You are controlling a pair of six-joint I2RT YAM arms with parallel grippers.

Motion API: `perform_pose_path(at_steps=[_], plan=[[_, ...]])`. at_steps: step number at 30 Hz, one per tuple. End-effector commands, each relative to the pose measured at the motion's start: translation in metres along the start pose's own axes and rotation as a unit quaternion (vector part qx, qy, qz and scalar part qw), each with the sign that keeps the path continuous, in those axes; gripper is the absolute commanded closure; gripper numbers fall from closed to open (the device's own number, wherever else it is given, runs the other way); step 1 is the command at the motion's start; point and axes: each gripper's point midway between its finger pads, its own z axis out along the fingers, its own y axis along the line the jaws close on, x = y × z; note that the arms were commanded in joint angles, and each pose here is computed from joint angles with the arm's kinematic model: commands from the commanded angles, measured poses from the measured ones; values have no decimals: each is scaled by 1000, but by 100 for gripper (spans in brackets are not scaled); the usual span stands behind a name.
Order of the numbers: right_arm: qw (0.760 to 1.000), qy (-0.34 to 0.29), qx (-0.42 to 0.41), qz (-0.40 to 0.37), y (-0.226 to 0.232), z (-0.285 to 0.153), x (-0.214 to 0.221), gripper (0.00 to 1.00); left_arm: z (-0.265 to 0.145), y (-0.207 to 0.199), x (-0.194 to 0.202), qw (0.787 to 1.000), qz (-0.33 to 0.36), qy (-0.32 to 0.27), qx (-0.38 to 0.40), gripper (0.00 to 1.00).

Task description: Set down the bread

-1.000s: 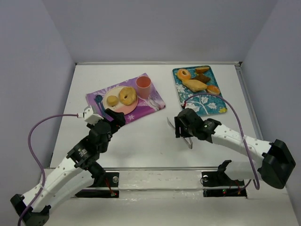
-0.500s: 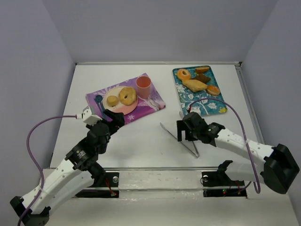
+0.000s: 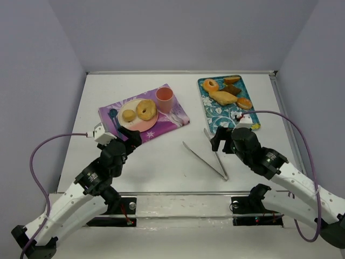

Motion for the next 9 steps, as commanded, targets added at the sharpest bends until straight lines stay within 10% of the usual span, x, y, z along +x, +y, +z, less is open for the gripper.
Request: perform_pose_path(at_steps=[1, 9], plan=[[996, -77, 19, 30, -7, -16, -40, 0, -5, 1, -22, 999, -21, -36, -11, 1], [992, -120, 20, 45, -22, -28, -43, 0, -7, 6, -28, 998, -24, -51, -19, 1]])
